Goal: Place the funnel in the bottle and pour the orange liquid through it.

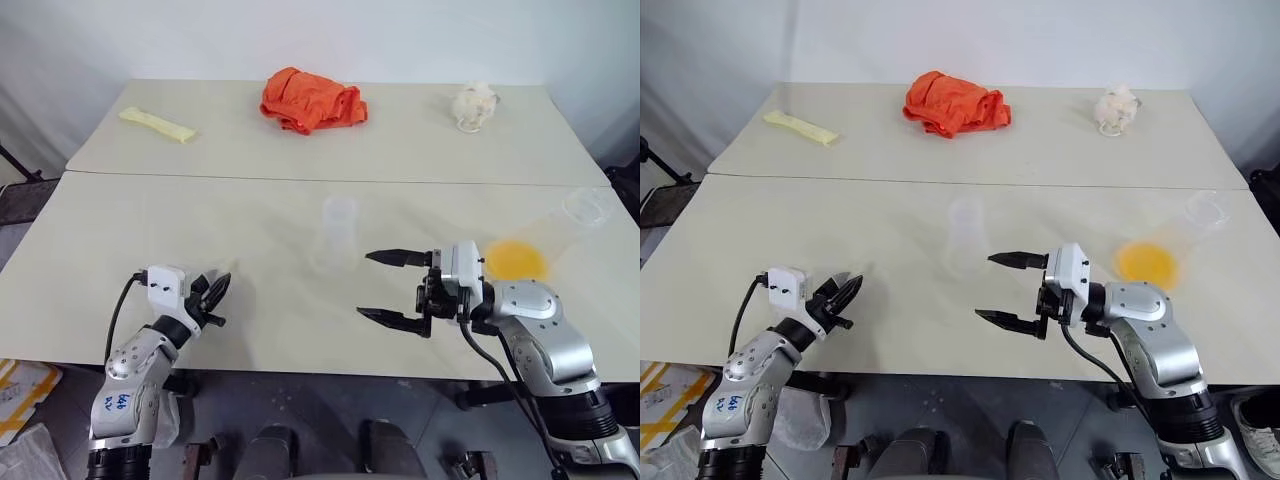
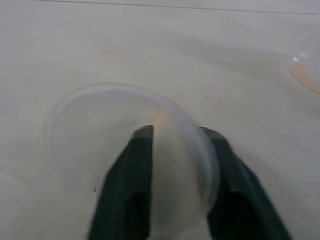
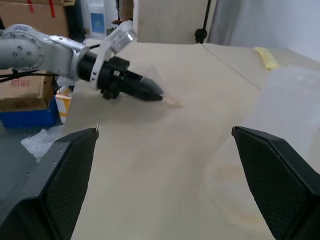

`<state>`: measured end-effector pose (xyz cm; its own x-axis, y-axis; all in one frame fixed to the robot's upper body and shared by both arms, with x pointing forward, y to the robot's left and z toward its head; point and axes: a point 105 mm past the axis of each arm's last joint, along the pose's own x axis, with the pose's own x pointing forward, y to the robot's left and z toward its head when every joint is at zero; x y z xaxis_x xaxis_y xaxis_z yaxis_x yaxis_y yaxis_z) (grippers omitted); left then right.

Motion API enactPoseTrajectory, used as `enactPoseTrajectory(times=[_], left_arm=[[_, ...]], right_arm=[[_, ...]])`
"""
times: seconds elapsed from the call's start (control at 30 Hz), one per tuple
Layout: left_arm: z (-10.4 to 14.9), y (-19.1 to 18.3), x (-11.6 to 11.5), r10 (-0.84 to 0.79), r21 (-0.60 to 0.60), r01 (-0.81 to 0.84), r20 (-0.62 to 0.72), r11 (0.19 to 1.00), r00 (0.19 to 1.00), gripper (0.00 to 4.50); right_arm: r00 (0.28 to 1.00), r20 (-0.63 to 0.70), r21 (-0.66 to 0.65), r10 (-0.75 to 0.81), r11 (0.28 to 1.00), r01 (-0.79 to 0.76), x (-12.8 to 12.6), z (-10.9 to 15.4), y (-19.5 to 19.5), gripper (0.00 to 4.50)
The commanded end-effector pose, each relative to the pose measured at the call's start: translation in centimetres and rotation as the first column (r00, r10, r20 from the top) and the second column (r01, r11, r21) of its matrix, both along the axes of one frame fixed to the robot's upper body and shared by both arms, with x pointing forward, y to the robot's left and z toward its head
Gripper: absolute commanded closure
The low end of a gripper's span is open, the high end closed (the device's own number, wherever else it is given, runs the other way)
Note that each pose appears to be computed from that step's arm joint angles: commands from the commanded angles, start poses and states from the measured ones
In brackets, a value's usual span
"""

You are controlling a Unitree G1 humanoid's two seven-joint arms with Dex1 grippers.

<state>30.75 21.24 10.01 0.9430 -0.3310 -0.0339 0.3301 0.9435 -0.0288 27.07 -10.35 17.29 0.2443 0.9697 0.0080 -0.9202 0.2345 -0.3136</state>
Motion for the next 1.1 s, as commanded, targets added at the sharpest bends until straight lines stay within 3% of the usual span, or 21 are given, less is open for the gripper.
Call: enactPoseTrajectory(times=[0.03,0.17,0.3,0.43,0.57,0.8,0.97,1.1], left_arm=[[0.0,0.7,0.3,-0.007,-0.01,0.007,0.003,1.0,1.0,4.47],[1.8,0.6,0.6,-0.087,-0.004,0.088,0.078,0.996,0.993,4.47],[6.4,0.5,0.9,-0.249,0.117,0.228,0.227,0.967,0.941,4.47],[11.1,-2.2,0.8,-0.561,0.436,0.428,0.241,0.791,0.792,4.47],[15.6,-5.5,1.6,-0.707,0.548,0.511,0.23,0.662,0.669,4.47],[17.1,-9.2,2.2,-0.811,0.639,0.575,0.135,0.511,0.569,4.47],[17.1,-10.5,3.1,-0.825,0.671,0.576,0.095,0.466,0.557,4.47],[17.3,-11.2,3.9,-0.813,0.68,0.555,0.106,0.479,0.572,4.47]], right_arm=[[0.998,0.066,0.032,-0.019,0.999,0.016,-0.3,1.4,-0.3,0.0],[0.992,0.051,0.122,-0.112,0.987,0.105,0.2,2.3,-1.1,0.0],[0.965,0.031,0.251,-0.259,0.937,0.243,0.6,3.3,-2.7,0.0],[0.929,-0.01,0.368,-0.371,0.862,0.348,0.9,3.8,-4.2,0.0],[0.907,-0.038,0.4,-0.419,0.825,0.398,1.5,3.4,-4.6,0.0],[0.899,-0.053,0.4,-0.434,0.816,0.417,1.5,2.6,-4.3,0.0],[0.898,-0.059,0.405,-0.436,0.812,0.42,1.3,2.4,-4.0,0.0],[0.896,-0.066,0.413,-0.44,0.805,0.425,1.1,2.2,-3.9,0.0]])
